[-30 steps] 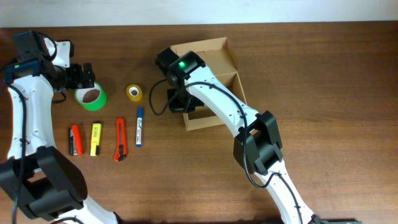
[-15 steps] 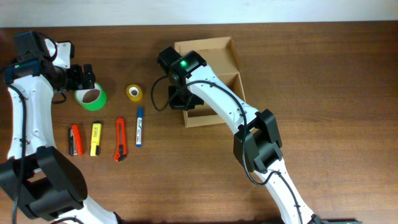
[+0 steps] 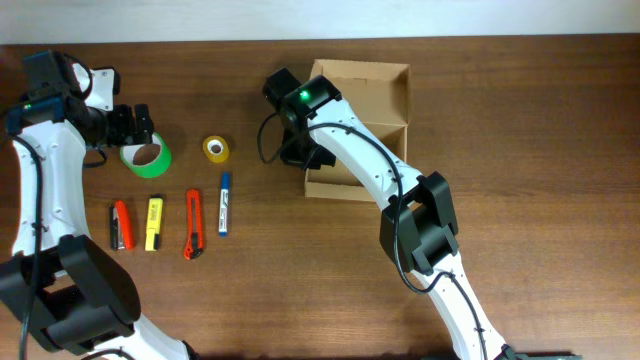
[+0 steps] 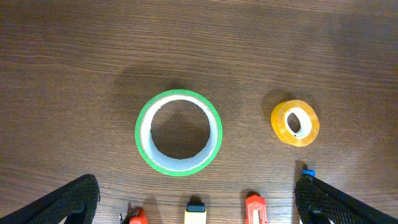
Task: Pack container
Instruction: 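Slide the box further left with the right gripper, positioning it centrally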
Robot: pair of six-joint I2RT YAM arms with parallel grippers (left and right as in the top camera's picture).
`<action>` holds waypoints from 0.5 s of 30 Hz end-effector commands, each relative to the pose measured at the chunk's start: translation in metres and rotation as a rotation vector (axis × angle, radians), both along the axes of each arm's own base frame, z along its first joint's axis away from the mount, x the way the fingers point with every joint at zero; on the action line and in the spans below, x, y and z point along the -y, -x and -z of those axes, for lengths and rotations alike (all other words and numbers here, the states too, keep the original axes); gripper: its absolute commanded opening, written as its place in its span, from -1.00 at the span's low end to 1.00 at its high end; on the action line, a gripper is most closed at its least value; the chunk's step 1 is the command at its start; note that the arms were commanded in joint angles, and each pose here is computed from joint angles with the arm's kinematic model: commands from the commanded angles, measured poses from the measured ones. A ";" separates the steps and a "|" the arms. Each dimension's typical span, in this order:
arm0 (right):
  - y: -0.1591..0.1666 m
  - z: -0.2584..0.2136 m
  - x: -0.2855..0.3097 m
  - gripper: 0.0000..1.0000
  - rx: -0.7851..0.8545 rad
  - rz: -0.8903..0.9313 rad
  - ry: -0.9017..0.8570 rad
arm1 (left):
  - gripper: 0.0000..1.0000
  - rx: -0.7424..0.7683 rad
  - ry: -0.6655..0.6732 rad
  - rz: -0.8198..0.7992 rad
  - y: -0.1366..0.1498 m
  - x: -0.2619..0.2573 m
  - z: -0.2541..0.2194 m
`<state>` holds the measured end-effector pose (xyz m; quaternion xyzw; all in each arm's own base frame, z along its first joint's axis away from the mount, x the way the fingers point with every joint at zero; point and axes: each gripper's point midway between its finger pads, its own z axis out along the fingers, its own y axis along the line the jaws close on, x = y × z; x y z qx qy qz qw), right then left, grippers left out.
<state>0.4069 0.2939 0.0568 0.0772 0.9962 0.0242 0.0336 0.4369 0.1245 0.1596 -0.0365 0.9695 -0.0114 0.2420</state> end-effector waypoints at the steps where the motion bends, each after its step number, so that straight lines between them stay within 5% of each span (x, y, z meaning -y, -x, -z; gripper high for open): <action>1: -0.005 0.008 0.008 -0.92 0.020 0.021 0.048 | 0.99 0.003 -0.009 0.010 -0.002 -0.003 -0.001; 6: -0.006 0.007 0.009 -0.93 0.024 0.023 0.053 | 0.99 0.003 -0.009 0.010 -0.002 -0.003 -0.001; 7: -0.006 0.007 0.009 -0.82 0.024 0.023 0.053 | 0.99 0.003 -0.009 0.010 -0.002 -0.003 -0.001; 9: -0.006 0.007 0.009 -0.06 0.024 0.022 0.053 | 0.99 0.002 -0.009 0.009 -0.002 -0.003 -0.001; 10: -0.006 0.007 0.009 0.11 0.024 0.022 0.053 | 0.99 0.002 -0.009 0.009 -0.002 -0.003 -0.001; 15: -0.007 0.007 0.008 0.38 0.028 0.023 0.051 | 0.99 0.003 -0.009 0.010 -0.002 -0.003 -0.001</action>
